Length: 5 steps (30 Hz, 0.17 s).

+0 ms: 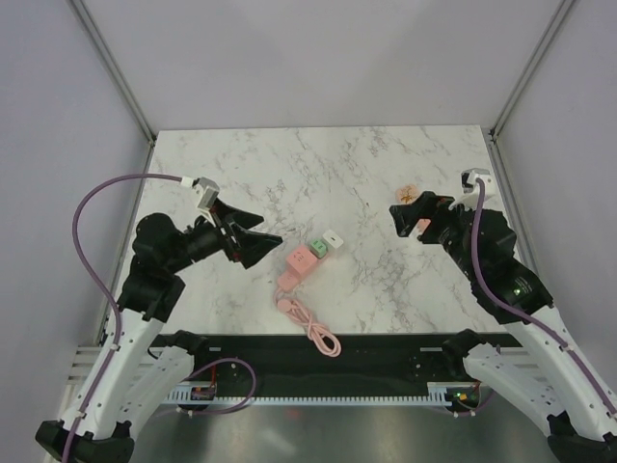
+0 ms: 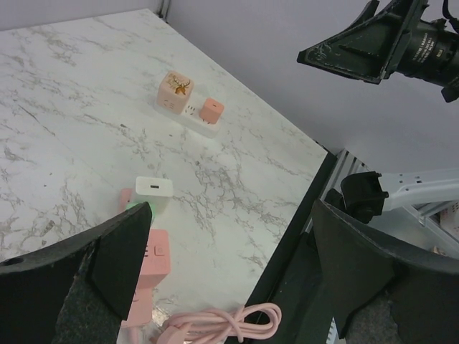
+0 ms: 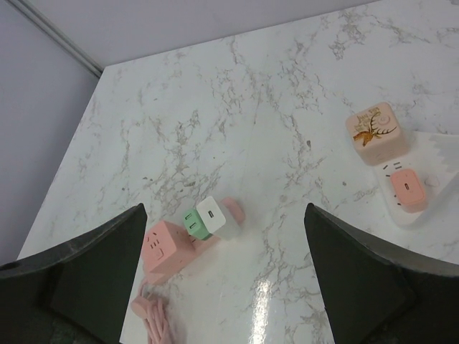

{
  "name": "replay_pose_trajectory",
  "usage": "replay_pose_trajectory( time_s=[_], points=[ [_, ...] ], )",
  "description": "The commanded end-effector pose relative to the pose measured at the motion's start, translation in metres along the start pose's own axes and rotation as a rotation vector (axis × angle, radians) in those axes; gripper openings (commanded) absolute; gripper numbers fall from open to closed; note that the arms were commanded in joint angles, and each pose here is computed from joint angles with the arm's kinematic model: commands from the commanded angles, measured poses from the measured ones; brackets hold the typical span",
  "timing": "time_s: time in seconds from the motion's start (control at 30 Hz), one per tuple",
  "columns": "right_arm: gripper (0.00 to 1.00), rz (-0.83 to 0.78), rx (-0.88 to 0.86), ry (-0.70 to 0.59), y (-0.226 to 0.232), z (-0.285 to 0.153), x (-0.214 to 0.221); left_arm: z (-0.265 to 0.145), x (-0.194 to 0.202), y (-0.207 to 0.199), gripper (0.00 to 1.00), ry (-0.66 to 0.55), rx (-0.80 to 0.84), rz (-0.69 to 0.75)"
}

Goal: Insert the plug

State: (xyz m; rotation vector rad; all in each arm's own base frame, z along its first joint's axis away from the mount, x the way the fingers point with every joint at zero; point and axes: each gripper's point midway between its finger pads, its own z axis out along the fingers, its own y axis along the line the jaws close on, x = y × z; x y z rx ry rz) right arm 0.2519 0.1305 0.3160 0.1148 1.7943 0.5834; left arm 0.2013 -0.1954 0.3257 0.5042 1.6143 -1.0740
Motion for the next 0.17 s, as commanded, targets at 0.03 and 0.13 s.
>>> replay_pose_trajectory(
  time_s=[0.03,0.13],
  points=[
    [0.98,-0.015,0.029,-0.012,-0.0051,-0.0007,-0.0036,-0.0003,-0.0095,-0.0056,1.00,-0.039,0.015,0.002],
    [0.98,-0.018,0.030,-0.014,-0.0045,0.0002,-0.0053,0.0003,-0.0070,-0.0038,1.00,-0.034,0.010,-0.009]
  ],
)
